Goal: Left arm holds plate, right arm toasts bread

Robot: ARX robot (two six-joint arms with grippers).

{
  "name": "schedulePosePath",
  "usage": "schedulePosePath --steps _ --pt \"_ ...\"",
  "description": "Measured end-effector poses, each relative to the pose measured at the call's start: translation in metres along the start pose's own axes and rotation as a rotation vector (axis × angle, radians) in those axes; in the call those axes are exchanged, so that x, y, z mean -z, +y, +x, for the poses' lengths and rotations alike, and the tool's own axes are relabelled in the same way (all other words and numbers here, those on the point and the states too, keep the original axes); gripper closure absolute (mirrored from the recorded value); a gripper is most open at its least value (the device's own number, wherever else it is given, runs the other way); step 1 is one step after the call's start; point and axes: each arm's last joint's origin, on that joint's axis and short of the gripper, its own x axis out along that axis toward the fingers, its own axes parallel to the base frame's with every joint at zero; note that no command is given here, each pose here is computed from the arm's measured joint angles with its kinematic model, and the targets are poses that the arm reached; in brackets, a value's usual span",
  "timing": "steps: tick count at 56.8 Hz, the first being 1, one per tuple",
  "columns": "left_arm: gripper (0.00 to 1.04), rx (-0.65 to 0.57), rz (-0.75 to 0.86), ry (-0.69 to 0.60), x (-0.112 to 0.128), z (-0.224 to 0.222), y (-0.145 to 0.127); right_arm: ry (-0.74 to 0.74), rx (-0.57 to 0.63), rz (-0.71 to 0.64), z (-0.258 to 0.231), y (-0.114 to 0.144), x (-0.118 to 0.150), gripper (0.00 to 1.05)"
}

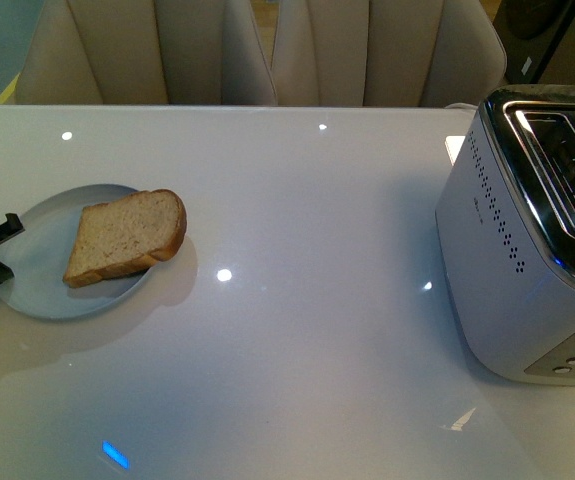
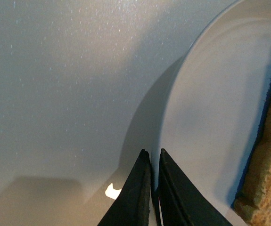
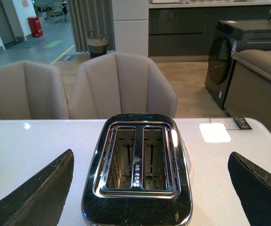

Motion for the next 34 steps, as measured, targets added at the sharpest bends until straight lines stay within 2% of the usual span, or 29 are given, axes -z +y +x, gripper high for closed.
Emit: schedulePosePath --steps 19,34 --pt "1.02 0.035 -0.062 -0.055 -0.005 -0.039 0.004 0.0 0.0 0.0 0.0 0.0 0.0 0.09" --pt "1.02 0.115 -0.096 -0.091 -0.012 -0.071 -0.01 0.0 0.0 0.0 0.0 0.0 0.0 0.09"
